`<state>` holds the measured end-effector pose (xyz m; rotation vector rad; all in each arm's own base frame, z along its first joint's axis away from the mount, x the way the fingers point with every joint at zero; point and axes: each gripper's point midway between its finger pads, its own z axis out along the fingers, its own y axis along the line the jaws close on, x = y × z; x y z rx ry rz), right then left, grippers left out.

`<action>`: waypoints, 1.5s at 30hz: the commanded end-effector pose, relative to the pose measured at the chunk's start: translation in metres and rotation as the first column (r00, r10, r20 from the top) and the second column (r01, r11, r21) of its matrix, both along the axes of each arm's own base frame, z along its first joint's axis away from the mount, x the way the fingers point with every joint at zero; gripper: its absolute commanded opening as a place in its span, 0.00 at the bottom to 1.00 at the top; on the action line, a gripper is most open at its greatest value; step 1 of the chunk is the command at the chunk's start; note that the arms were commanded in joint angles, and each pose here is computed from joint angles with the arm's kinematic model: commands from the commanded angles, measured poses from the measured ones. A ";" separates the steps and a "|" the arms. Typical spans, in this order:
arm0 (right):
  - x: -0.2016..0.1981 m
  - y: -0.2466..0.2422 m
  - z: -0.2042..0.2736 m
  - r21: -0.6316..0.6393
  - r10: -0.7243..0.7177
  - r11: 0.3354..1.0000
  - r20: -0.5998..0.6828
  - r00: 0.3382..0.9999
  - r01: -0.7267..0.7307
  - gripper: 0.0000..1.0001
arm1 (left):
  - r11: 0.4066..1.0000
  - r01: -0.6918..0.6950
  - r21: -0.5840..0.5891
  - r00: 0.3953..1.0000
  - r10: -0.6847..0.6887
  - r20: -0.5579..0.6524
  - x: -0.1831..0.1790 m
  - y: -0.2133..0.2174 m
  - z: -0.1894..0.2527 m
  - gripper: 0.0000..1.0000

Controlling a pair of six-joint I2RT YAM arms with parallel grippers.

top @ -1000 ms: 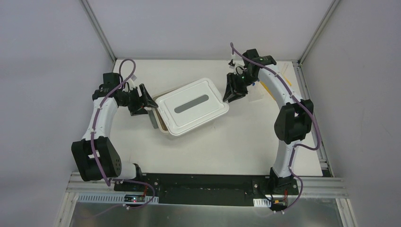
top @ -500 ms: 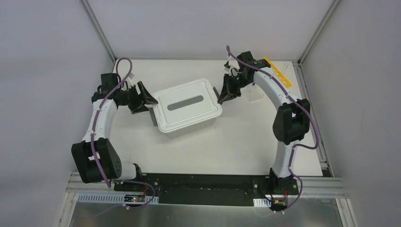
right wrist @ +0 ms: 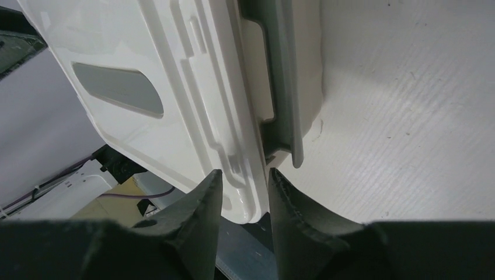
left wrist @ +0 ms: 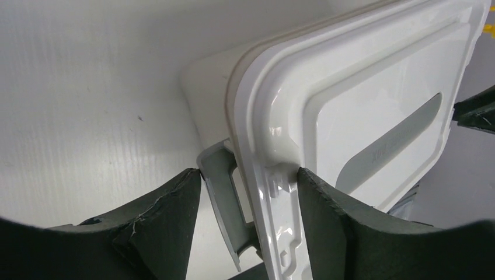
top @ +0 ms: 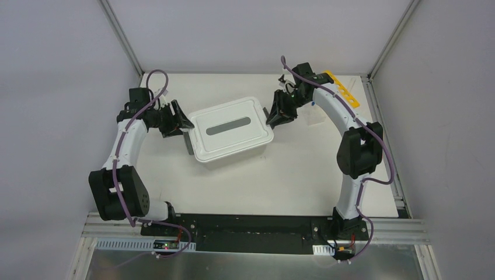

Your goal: Organize the chemistry lab equipment

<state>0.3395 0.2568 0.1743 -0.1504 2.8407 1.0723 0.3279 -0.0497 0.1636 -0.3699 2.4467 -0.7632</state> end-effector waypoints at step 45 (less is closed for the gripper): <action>0.054 -0.025 0.024 0.023 -0.052 0.999 0.205 0.977 0.049 0.98 | 0.987 0.155 0.031 0.988 -0.156 0.011 0.006 0.002 0.018 0.98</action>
